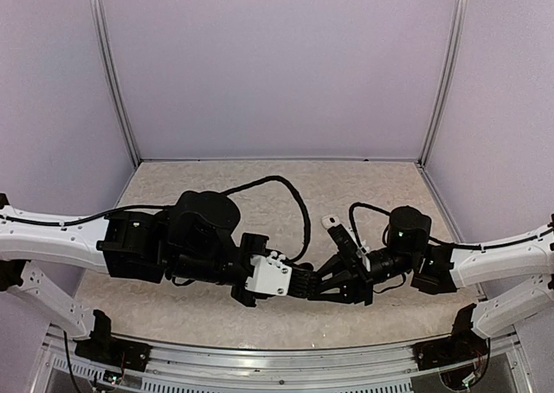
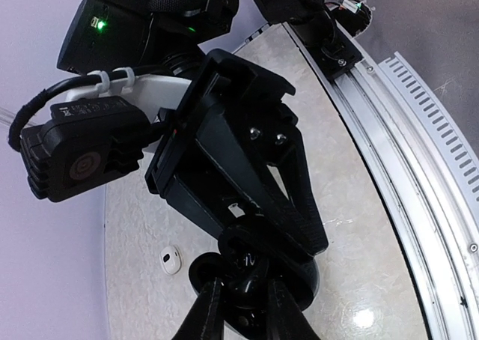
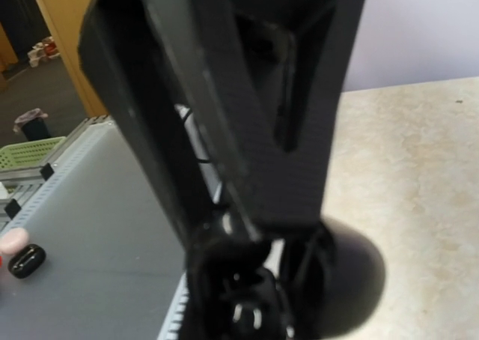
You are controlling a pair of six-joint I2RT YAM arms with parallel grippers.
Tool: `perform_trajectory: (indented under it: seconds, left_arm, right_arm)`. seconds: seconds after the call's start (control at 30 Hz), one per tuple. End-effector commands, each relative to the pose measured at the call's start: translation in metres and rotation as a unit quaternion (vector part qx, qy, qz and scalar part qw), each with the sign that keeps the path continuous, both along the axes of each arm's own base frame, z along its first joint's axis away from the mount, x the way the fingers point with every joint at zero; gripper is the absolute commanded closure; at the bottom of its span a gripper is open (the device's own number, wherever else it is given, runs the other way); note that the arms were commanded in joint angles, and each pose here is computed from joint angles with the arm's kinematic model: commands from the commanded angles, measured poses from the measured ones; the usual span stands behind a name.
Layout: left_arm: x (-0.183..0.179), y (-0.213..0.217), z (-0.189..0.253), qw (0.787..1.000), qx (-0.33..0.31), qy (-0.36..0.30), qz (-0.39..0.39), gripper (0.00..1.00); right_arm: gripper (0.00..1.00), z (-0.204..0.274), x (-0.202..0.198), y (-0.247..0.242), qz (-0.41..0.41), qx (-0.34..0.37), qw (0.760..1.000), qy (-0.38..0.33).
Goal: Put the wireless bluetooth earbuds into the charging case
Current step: Adjust the right earbud in the right side groove of the charging case.
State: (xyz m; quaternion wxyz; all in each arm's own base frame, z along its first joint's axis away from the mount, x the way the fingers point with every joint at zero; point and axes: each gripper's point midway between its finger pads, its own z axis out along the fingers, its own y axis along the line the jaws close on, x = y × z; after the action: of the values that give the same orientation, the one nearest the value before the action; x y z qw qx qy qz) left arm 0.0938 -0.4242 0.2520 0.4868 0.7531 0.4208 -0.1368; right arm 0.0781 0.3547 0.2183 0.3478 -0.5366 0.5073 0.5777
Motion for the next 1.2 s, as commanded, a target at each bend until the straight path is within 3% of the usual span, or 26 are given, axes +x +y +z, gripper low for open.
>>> perform_trajectory:
  seconds: [0.0,0.2,0.5,0.7,1.17]
  left_arm:
    - [0.016,0.011,-0.007,0.999,0.02,-0.035,0.032,0.73]
    - [0.017,0.013,-0.008,0.998,0.018,-0.04,0.037,0.62]
    - [0.022,0.016,0.005,0.997,-0.014,-0.049,0.052,0.6]
    - [0.02,0.012,0.015,0.997,-0.041,-0.024,0.056,0.54]
    - [0.02,0.01,0.016,0.997,-0.054,0.015,0.052,0.53]
  right_arm:
    - [1.0,0.025,-0.018,0.0,0.057,0.04,0.998,-0.012]
    - [1.0,0.024,-0.019,-0.001,0.064,0.041,0.997,-0.008]
    - [1.0,0.022,-0.022,-0.001,0.073,0.041,0.996,-0.002]
    - [1.0,0.021,-0.017,0.002,0.062,0.037,0.997,0.004]
    - [1.0,0.027,-0.022,-0.001,0.073,0.054,0.996,0.021]
